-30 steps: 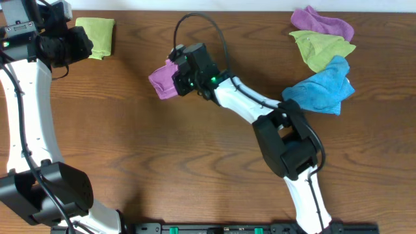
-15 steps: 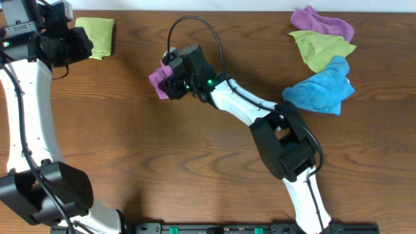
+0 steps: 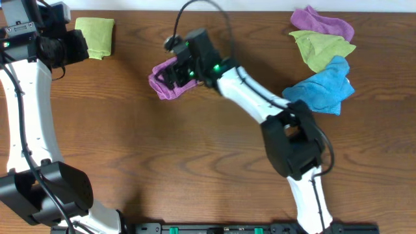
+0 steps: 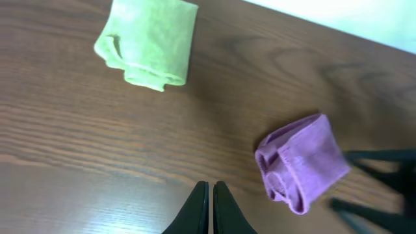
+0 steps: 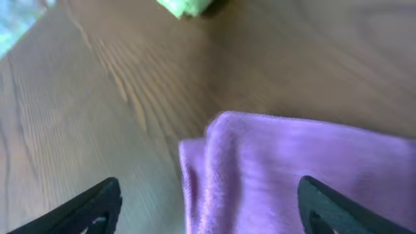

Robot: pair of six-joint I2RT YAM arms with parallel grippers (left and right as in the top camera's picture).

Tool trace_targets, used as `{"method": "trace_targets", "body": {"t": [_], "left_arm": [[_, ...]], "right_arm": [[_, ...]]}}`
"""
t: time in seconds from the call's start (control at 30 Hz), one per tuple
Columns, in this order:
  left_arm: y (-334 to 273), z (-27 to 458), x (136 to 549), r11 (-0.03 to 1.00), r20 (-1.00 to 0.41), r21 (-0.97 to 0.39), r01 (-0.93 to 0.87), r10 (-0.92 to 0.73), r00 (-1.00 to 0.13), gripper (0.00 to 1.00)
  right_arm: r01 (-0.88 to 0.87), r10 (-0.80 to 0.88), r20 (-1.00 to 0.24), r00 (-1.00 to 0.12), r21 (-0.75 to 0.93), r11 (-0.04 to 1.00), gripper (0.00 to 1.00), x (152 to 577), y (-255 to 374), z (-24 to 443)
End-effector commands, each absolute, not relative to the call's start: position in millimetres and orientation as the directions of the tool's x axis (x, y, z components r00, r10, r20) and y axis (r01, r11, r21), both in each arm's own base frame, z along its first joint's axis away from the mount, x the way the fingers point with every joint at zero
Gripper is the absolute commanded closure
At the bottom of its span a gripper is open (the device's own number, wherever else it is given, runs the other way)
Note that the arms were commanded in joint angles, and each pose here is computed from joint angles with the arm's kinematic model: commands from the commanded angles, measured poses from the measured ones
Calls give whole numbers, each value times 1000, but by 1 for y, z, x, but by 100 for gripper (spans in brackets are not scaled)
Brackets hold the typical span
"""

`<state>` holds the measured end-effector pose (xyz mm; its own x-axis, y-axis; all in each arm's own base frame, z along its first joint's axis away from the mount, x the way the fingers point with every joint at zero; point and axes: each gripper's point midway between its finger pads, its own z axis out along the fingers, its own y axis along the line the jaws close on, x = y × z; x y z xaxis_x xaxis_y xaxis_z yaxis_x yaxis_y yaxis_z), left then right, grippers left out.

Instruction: Fold the cloth

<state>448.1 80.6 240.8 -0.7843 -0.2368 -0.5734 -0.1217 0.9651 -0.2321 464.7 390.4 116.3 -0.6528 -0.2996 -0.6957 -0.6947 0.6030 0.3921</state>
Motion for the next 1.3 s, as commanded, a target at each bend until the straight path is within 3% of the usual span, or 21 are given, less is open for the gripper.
{"method": "trace_targets", "body": {"t": [0.0,0.1,0.23,0.37,0.47,0.7,0.9,1.1,1.27], "left_arm": [[89,216,441,967,-524,-208,-146,-236,-818,94],[58,197,434,944,-488,-329,-23,-190,-852,86],[14,160,417,860,-419,-505,72,-171,-892,64],[-33,137,403,767,-387,-623,154,-131,-913,44],[-63,128,402,741,-384,-645,189,-100,-918,5],[-118,136,416,727,-448,-628,279,-43,-893,5],[-81,120,440,835,-391,-550,1,-256,-884,5],[-65,109,453,692,-264,-715,-103,-403,-877,4],[-78,84,457,578,-131,-801,-153,-419,-899,5]], "right_arm": [[-725,-272,-802,-532,266,635,11,484,361,208],[-642,-329,-787,-523,110,758,7,497,307,232],[-421,-374,-705,-603,-117,900,1,493,207,261],[-364,-345,-694,-632,-127,923,1,477,164,287],[-328,-321,-691,-648,-128,936,1,466,140,300],[-312,-322,-645,-693,-134,941,1,444,116,303],[-318,-330,-611,-719,-132,939,1,436,114,296],[-319,-331,-606,-723,-132,938,1,435,114,295],[-319,-331,-606,-724,-132,938,1,435,114,295]]}}
